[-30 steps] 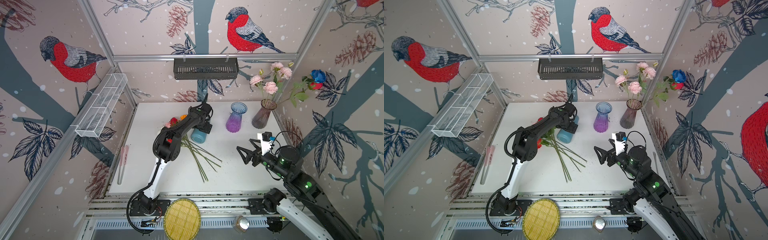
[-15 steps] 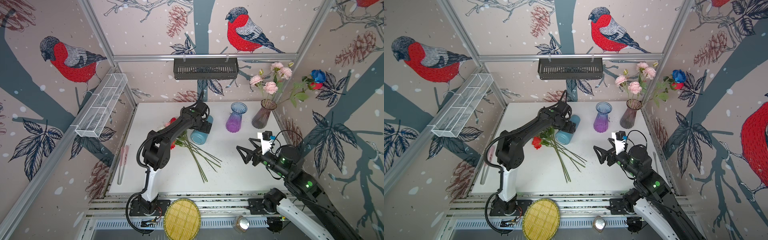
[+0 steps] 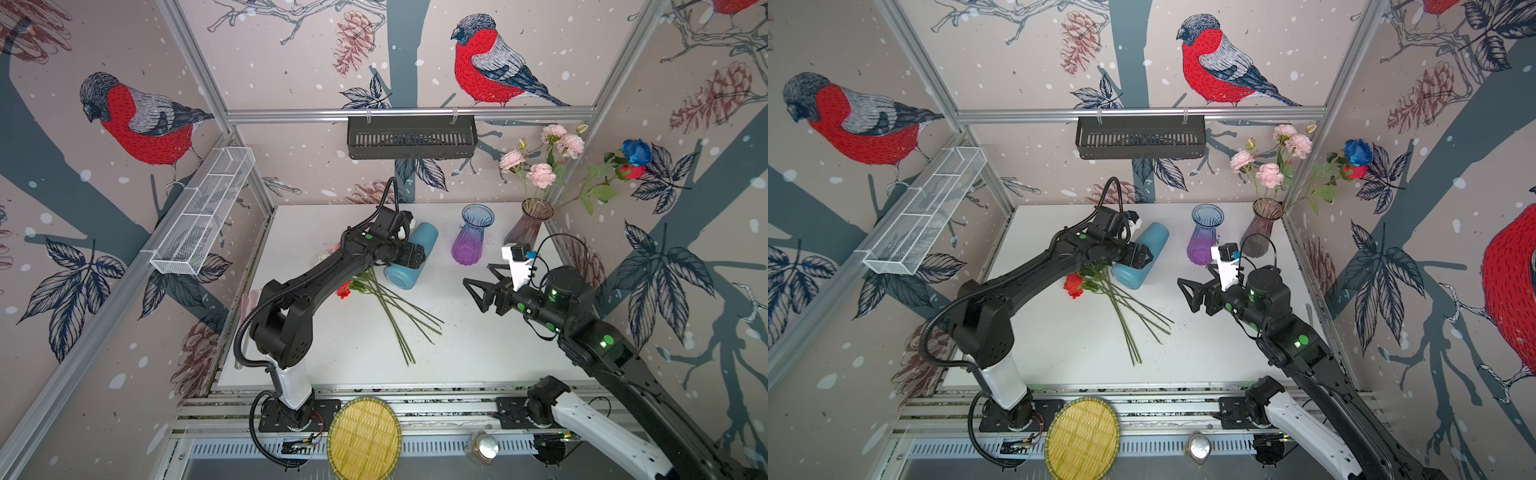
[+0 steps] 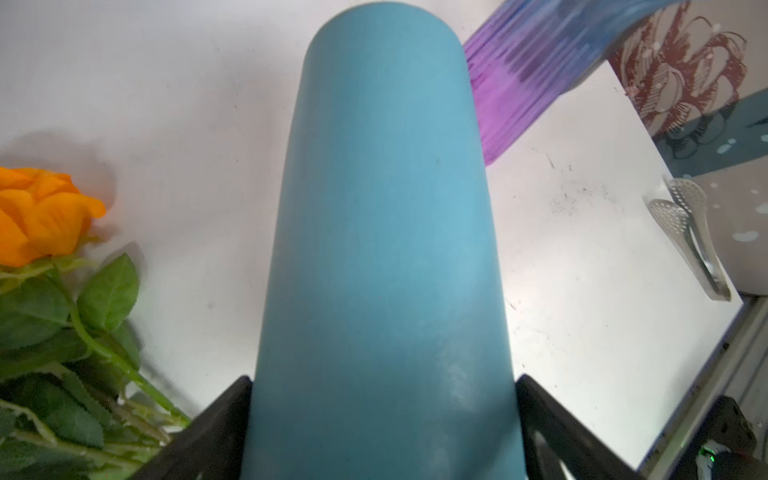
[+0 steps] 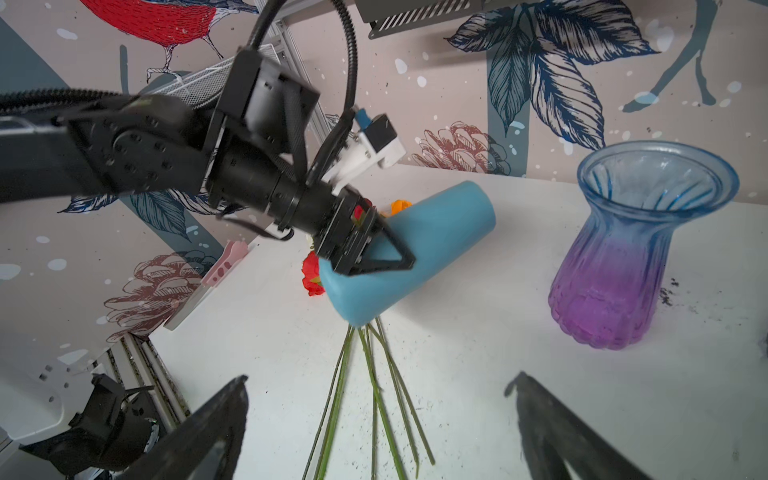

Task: Arrange the flowers into the vase
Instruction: 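Carry the teal vase nearer with the left gripper while the right gripper reaches in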

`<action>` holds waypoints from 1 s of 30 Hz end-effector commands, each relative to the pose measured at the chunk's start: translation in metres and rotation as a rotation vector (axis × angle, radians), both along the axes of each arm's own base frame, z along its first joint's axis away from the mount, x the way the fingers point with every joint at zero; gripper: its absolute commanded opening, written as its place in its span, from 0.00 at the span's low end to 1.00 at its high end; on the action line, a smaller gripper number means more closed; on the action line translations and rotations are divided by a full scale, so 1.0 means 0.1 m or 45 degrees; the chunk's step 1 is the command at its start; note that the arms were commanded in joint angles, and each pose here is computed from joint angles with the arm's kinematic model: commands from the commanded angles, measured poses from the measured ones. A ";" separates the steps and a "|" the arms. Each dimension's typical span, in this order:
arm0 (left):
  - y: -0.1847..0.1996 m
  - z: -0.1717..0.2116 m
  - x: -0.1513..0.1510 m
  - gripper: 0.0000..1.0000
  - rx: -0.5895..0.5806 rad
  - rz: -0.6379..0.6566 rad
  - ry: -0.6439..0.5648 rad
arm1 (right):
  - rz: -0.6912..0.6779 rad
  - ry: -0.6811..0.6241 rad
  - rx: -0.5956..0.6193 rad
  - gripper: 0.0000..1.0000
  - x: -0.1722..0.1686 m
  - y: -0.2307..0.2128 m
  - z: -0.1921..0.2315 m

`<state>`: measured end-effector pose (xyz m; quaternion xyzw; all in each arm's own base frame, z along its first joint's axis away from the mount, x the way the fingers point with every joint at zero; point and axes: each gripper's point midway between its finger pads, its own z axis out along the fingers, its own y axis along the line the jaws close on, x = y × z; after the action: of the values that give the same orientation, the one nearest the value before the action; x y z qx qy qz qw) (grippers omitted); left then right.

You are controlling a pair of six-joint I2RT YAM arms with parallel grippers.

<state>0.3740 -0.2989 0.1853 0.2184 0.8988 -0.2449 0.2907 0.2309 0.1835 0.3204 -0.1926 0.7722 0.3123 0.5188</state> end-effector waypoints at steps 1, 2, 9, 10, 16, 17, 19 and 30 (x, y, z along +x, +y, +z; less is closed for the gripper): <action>-0.18 0.60 0.02 0.23 -0.265 -0.090 -0.316 | 0.064 0.063 0.012 0.99 0.14 0.08 0.10; -0.14 0.62 -0.03 0.23 -0.289 -0.083 -0.346 | 0.053 0.097 0.015 0.98 0.22 0.10 0.09; 0.05 0.87 -0.52 0.21 -0.460 -0.158 -0.550 | 0.129 0.238 0.127 0.81 0.55 0.29 0.16; 0.07 0.89 -0.56 0.21 -0.473 -0.160 -0.566 | 0.133 0.249 0.140 0.80 0.58 0.31 0.16; 0.12 0.73 -0.58 0.29 -0.441 -0.124 -0.504 | 0.092 0.301 0.110 0.78 0.64 0.30 0.01; 0.14 0.68 -0.56 0.29 -0.421 -0.101 -0.480 | 0.066 0.321 0.103 0.82 0.65 0.29 -0.07; 0.22 0.57 -0.49 0.34 -0.365 -0.017 -0.423 | 0.021 0.386 0.097 0.84 0.67 0.28 -0.28; 0.33 0.14 -1.33 0.33 -0.456 0.047 -0.111 | 0.148 0.676 0.040 0.84 0.86 0.67 -1.29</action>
<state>0.2570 -0.2680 0.2045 0.1904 0.8245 -0.3645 0.3888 0.3036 0.2384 0.1884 -0.1188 0.8772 0.3774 0.2721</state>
